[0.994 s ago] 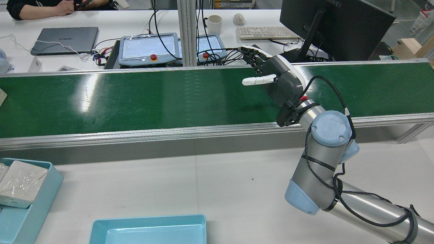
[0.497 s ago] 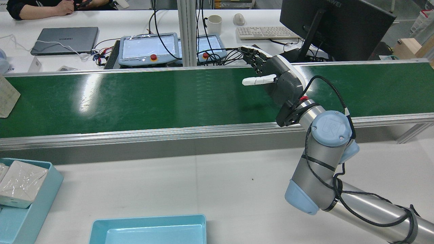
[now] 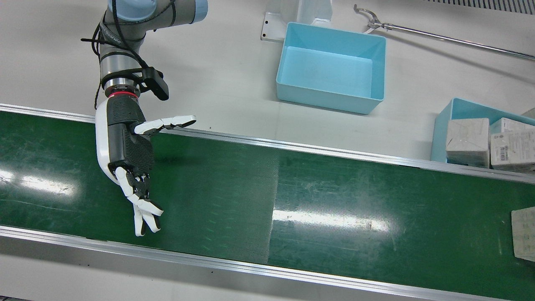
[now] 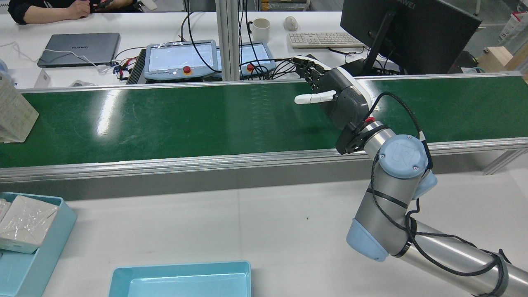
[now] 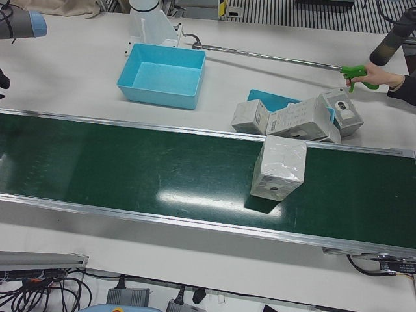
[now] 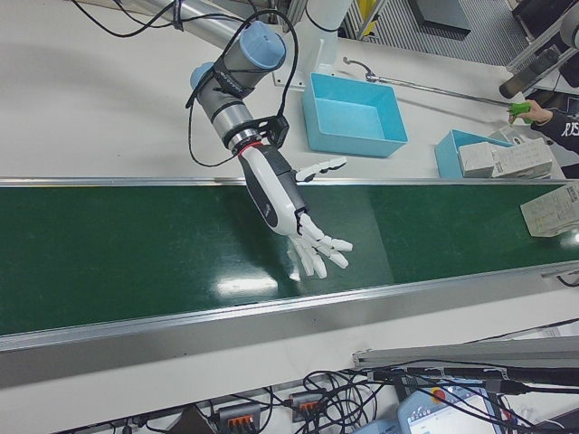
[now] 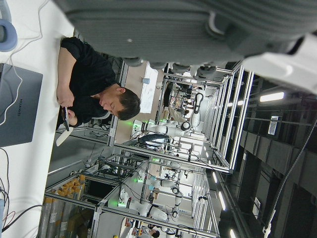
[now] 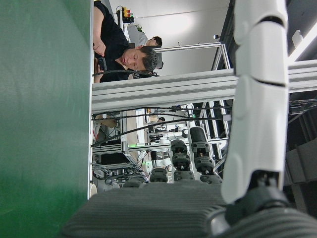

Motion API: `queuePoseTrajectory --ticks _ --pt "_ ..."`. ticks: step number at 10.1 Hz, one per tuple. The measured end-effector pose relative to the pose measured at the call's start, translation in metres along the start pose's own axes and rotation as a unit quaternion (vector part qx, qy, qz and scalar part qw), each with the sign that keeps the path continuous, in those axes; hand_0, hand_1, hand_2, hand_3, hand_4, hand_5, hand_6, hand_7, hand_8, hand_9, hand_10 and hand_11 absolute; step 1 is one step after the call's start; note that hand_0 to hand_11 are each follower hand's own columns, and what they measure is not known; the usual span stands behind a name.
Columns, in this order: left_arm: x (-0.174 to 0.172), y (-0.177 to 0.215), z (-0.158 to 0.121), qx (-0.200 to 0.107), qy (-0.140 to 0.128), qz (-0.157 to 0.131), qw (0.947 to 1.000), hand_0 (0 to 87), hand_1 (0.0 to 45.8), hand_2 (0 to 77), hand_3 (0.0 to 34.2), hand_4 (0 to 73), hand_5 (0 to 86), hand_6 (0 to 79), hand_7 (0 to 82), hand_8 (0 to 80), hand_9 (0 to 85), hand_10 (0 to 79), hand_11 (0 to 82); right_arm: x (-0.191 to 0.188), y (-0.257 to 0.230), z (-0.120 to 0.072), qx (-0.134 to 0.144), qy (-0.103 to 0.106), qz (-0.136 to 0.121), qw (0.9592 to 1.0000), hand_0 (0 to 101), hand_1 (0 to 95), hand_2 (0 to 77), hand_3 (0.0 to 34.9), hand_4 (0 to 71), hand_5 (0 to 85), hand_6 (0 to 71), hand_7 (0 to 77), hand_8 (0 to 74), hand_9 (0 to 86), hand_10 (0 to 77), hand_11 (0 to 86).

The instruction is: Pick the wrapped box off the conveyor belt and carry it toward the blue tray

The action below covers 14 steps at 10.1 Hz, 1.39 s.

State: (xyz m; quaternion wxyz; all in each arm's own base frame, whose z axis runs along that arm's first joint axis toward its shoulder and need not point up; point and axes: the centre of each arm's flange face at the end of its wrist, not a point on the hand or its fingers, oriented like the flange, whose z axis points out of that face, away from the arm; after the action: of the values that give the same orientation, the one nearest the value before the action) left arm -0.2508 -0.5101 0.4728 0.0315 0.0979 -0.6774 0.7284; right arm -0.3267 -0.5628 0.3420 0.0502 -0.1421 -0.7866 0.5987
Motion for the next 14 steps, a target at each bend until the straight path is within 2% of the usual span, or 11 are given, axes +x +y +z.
queuePoseTrajectory --ticks 14 --pt "0.0 0.0 0.0 0.0 0.0 0.0 1.0 0.0 0.0 0.5 0.0 0.0 1.1 0.5 0.0 0.5 0.0 0.0 0.5 0.0 0.0002 0.0 0.0 0.0 0.002 1.0 48 13.1 7.6 0.0 10.9 20.7 4.4 4.4 0.0 3.3 0.0 0.5"
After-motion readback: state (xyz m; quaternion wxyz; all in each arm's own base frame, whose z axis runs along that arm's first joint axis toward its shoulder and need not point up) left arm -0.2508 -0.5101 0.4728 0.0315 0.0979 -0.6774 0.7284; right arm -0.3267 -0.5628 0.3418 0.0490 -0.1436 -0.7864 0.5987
